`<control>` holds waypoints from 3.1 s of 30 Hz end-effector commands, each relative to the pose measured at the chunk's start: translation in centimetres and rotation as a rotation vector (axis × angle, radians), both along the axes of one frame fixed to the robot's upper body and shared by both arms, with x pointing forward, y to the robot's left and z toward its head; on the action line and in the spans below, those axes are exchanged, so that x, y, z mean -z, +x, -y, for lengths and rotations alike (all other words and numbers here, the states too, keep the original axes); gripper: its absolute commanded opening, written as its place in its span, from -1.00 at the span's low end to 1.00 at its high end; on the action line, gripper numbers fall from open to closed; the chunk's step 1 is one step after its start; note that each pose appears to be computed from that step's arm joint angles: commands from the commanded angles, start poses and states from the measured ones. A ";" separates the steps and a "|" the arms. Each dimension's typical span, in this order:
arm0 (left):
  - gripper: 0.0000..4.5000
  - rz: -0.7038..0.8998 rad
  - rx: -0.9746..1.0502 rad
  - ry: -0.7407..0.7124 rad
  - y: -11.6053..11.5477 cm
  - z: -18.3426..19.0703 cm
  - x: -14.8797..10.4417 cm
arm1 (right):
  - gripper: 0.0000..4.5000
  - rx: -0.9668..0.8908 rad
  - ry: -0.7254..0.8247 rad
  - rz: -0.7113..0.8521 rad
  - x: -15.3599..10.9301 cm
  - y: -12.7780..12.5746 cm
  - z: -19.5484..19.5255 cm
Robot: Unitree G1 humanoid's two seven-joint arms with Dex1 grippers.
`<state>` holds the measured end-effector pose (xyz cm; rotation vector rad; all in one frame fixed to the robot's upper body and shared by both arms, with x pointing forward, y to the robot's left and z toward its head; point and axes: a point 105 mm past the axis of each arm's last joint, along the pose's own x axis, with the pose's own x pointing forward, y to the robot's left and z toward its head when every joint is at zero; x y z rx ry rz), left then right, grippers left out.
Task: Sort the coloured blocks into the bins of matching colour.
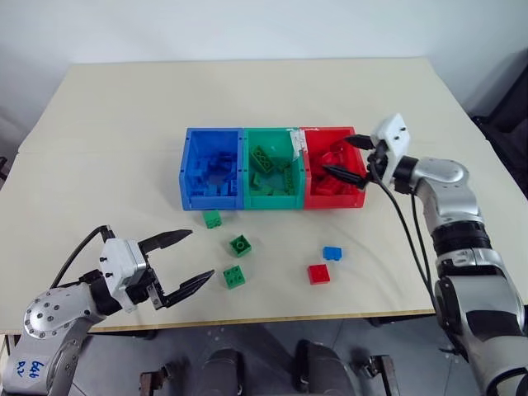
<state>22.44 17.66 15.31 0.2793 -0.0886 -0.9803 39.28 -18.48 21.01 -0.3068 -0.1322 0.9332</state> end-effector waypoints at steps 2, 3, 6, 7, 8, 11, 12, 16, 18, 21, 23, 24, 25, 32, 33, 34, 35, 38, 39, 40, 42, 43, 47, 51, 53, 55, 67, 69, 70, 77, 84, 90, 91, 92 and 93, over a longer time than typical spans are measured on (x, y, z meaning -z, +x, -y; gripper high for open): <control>1.00 -0.004 0.068 0.033 0.8 0.7 0.6 | 0.99 -0.104 0.054 0.010 -1.5 -5.0 2.7; 1.00 -0.009 0.080 0.037 1.0 0.9 0.8 | 0.99 -0.091 0.048 -0.007 -1.1 -5.7 3.2; 1.00 -0.051 0.161 0.047 1.7 1.9 1.6 | 0.99 -0.035 -0.099 -0.014 1.2 -8.6 5.8; 1.00 -0.056 0.177 0.049 1.9 2.2 1.7 | 0.99 -0.034 -0.149 -0.016 2.0 -9.5 6.4; 1.00 -0.056 0.184 0.048 2.4 2.5 1.7 | 0.99 -0.023 -0.207 -0.034 3.1 -10.5 7.4; 1.00 -0.026 0.221 0.052 3.3 3.5 1.5 | 0.99 -0.007 -0.301 -0.074 5.2 -12.3 9.0; 1.00 -0.010 0.238 0.057 3.5 3.8 1.4 | 0.99 -0.008 -0.307 -0.088 5.6 -12.5 9.1; 1.00 0.015 0.281 0.074 3.5 4.2 1.3 | 0.99 -0.050 -0.295 -0.116 6.3 -12.4 7.8; 1.00 0.019 0.284 0.078 3.4 3.9 1.2 | 0.99 -0.085 -0.293 -0.129 6.5 -11.9 6.6; 1.00 0.022 0.255 0.089 3.3 3.1 1.2 | 0.99 -0.154 -0.268 -0.179 7.0 -11.4 4.2; 1.00 0.024 0.235 0.098 3.2 2.7 1.2 | 0.99 -0.189 -0.272 -0.208 7.5 -11.2 2.9; 1.00 0.025 0.221 0.101 3.0 2.4 1.2 | 0.99 -0.213 -0.275 -0.227 7.9 -11.0 2.1; 1.00 0.026 0.208 0.105 2.8 2.1 1.2 | 0.99 -0.231 -0.276 -0.236 8.3 -10.8 1.3; 1.00 0.023 0.149 0.109 1.6 1.1 1.0 | 0.81 -0.276 -0.312 -0.272 10.6 -9.7 -0.5; 1.00 0.022 0.136 0.106 1.4 0.9 0.9 | 0.70 -0.282 -0.309 -0.268 10.7 -9.6 -0.7; 1.00 0.022 0.123 0.101 1.3 0.7 0.8 | 0.54 -0.289 -0.305 -0.263 10.8 -9.5 -0.9; 1.00 0.021 0.111 0.097 1.2 0.5 0.7 | 0.43 -0.291 -0.301 -0.259 10.9 -9.4 -1.1; 1.00 0.020 0.092 0.097 1.0 0.1 0.6 | -0.05 -0.296 -0.303 -0.255 11.1 -9.2 -1.4; 1.00 0.020 0.088 0.096 0.9 0.1 0.6 | -0.20 -0.298 -0.304 -0.254 11.2 -9.1 -1.4; 1.00 0.021 0.083 0.093 1.0 0.1 0.6 | -0.36 -0.299 -0.305 -0.247 11.2 -9.1 -1.4; 1.00 0.023 0.073 0.088 1.0 0.1 0.6 | -0.61 -0.298 -0.308 -0.231 11.1 -8.9 -1.4; 1.00 0.023 0.056 0.080 1.1 -0.1 0.6 | -0.60 -0.298 -0.342 -0.199 10.8 -8.7 -1.3; 1.00 0.030 -0.039 0.053 1.0 -1.1 1.1 | -0.60 -0.338 -0.270 -0.122 6.9 -7.7 -3.1; 1.00 0.039 -0.134 -0.013 0.4 -1.9 0.8 | -0.60 -0.386 -0.134 -0.098 3.4 -6.7 -6.6; 1.00 0.047 -0.226 -0.046 -0.6 -2.8 0.8 | -0.60 -0.416 -0.075 -0.082 1.2 -5.5 -10.5; 1.00 0.034 -0.308 -0.061 -1.7 -3.9 1.2 | -0.60 -0.419 -0.049 -0.081 -0.5 -4.3 -13.7; 1.00 0.007 -0.474 -0.039 -4.0 -6.4 2.0 | -0.60 -0.253 -0.055 0.000 -3.2 0.3 -23.8; 1.00 0.008 -0.471 -0.037 -3.9 -6.4 2.0 | -0.45 -0.267 -0.024 -0.006 -3.5 0.3 -24.1; 1.00 0.007 -0.470 -0.036 -3.9 -6.4 2.0 | -0.28 -0.273 -0.017 -0.012 -3.5 0.3 -24.2; 1.00 0.009 -0.379 -0.024 -2.3 -5.2 1.7 | 0.77 -0.334 0.030 0.061 -4.2 -0.7 -21.9; 1.00 0.015 -0.205 -0.012 0.2 -2.8 0.9 | 0.99 -0.413 0.056 0.113 -3.5 -4.1 -14.1; 1.00 -0.062 -0.028 0.002 2.0 -0.2 1.8 | 0.99 -0.409 -0.058 0.005 0.3 -7.7 -7.5; 1.00 -0.064 0.021 0.010 2.6 0.6 1.8 | 0.99 -0.340 -0.077 0.014 1.2 -7.9 -5.5; 1.00 -0.063 0.054 0.018 3.0 1.1 1.8 | 0.99 -0.289 -0.090 0.027 1.7 -8.1 -4.2; 1.00 -0.050 0.082 0.028 3.5 1.5 1.7 | 0.99 -0.236 -0.100 -0.004 2.7 -8.4 -2.6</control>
